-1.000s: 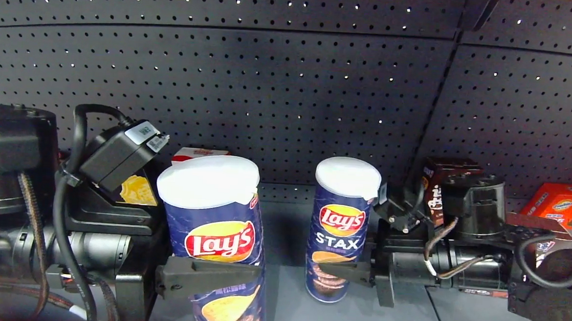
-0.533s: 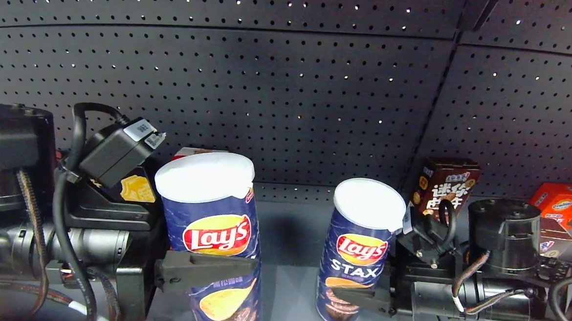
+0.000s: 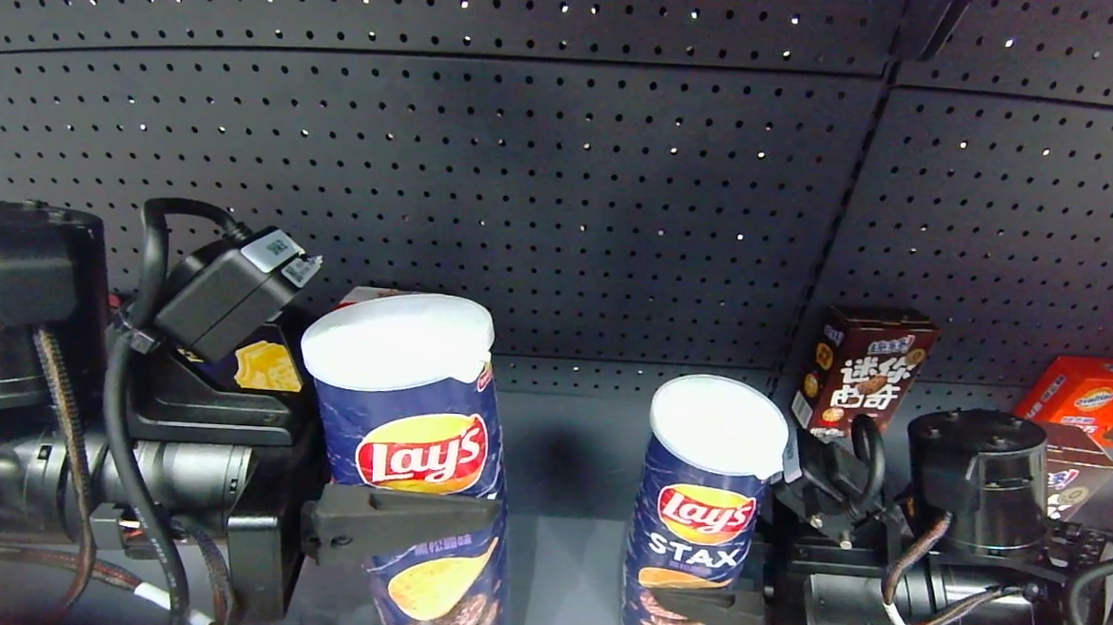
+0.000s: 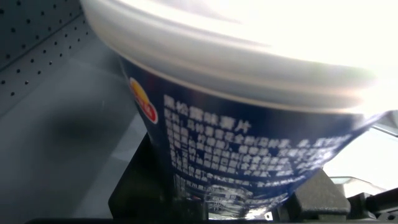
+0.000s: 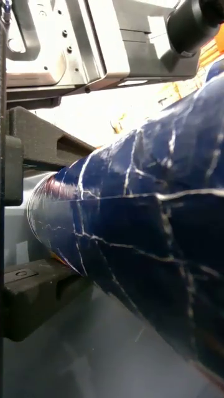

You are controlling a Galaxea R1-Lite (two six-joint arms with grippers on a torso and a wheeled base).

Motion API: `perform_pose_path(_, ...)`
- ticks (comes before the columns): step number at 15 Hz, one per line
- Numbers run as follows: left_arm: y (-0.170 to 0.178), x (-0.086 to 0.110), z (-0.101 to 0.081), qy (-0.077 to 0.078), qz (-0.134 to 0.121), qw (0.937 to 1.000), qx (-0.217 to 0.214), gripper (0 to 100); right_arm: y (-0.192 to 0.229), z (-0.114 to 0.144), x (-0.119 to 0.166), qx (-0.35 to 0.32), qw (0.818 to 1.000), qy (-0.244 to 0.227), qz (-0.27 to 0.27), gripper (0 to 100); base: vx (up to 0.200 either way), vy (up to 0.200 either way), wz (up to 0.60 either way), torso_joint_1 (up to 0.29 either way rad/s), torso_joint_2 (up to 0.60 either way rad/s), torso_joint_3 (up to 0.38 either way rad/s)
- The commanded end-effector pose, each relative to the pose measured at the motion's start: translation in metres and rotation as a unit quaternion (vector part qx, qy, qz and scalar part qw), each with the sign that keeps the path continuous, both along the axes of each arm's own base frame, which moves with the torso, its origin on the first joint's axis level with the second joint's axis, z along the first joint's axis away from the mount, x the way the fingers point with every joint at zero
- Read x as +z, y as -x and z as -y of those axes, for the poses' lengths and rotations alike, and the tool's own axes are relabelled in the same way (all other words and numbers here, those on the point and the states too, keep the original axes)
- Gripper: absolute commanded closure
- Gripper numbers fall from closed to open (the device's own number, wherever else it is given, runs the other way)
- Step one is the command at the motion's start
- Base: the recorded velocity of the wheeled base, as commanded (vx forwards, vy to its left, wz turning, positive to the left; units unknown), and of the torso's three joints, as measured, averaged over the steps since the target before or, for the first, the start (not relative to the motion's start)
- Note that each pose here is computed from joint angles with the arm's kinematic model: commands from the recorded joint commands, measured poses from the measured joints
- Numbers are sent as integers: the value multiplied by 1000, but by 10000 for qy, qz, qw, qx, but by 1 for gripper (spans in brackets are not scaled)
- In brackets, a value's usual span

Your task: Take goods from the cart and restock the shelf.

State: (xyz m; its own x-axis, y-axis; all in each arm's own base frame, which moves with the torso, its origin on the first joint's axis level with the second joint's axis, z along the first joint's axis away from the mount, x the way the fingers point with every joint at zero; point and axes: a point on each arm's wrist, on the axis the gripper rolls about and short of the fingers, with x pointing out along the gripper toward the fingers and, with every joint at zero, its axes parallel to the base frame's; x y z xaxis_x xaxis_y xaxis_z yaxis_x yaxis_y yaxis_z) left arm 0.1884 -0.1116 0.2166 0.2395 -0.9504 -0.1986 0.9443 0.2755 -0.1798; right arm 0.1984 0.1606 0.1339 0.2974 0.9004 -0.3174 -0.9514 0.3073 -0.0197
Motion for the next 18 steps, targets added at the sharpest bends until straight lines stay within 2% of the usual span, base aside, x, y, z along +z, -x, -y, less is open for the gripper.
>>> perform_pose_path(1,0,0,0,-2,-4,10000,0,100,-2,-3,-4,21,10000,29,-41,100,0,0,0,0,0,0)
perform_pose_path(4,-1,0,0,-5,-11,10000,0,100,-5,-5,-5,21,10000,29,-41,100,0,0,0,0,0,0)
perform_pose_path(5,-1,0,0,-5,-11,10000,0,100,-4,-5,-5,19,10000,29,-46,0,0,0,0,0,0,0)
perform_pose_path(9,-1,-1,1,-10,-26,10000,-15,100,6,4,2,-49,10000,-27,50,0,0,0,0,0,0,0)
perform_pose_path(12,-1,-1,1,-5,-20,10000,-22,100,25,22,9,-148,9997,-100,163,0,0,0,0,0,0,0)
perform_pose_path(18,-4,-1,3,-27,4,10000,33,100,57,49,22,-970,9931,-117,646,0,0,0,0,0,0,0)
